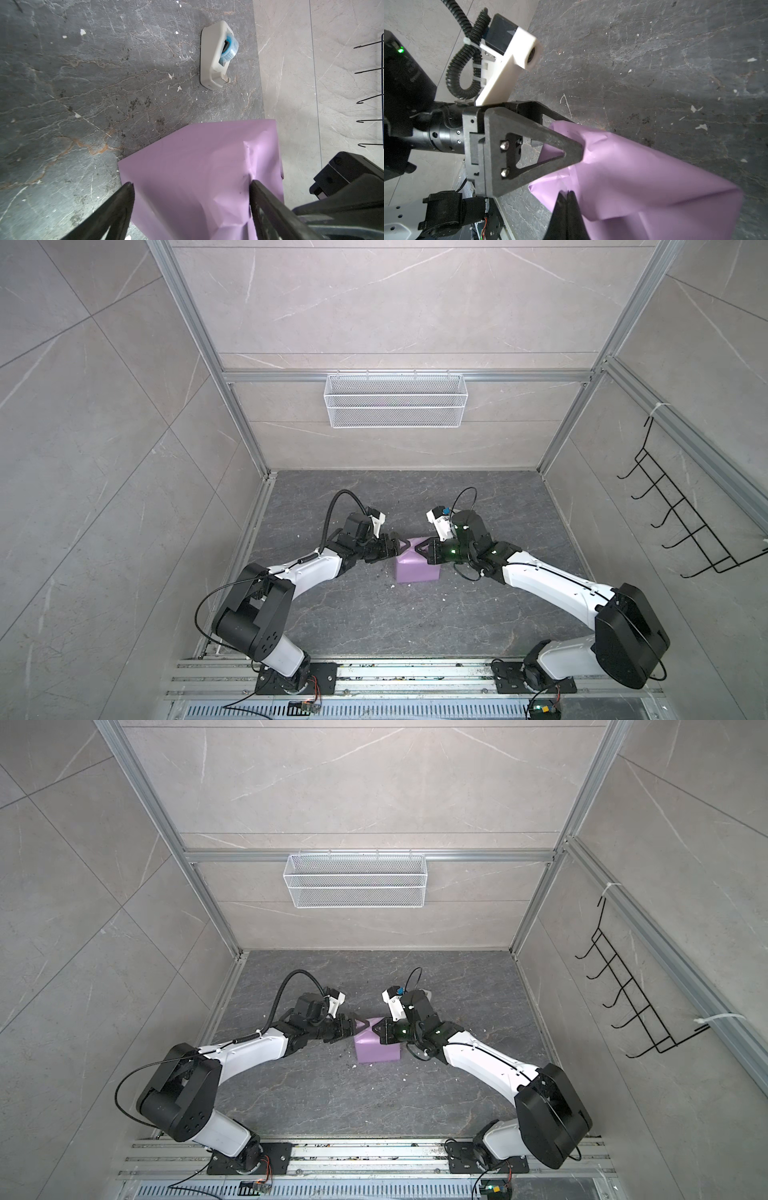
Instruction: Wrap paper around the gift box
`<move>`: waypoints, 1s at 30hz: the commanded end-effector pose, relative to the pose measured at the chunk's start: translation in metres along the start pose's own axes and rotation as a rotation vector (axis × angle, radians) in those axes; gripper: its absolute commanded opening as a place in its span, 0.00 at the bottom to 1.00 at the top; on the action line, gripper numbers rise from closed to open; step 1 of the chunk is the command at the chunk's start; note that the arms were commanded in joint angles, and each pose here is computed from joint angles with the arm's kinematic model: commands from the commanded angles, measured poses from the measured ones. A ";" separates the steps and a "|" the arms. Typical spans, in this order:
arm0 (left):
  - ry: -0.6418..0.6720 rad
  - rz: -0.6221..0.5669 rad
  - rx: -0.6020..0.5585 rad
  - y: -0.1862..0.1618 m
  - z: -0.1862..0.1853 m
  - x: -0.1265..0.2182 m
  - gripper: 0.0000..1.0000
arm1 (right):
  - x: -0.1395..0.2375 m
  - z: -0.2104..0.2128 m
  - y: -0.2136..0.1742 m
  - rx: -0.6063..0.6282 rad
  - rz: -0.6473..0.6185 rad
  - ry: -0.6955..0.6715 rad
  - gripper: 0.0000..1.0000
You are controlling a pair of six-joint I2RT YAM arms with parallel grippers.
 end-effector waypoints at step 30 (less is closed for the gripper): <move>0.084 0.084 0.023 -0.025 0.026 -0.006 0.87 | -0.007 -0.017 -0.003 0.038 0.049 -0.109 0.00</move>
Point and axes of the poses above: each gripper's point midway between its finger pads, its own x axis back along the fingers, its own z axis along the line the jaws close on, y = z × x, the point moved 1 cm from there along x, back along the fingers, and after that the axes turned 5 degrees about x, right-handed, at the moved point
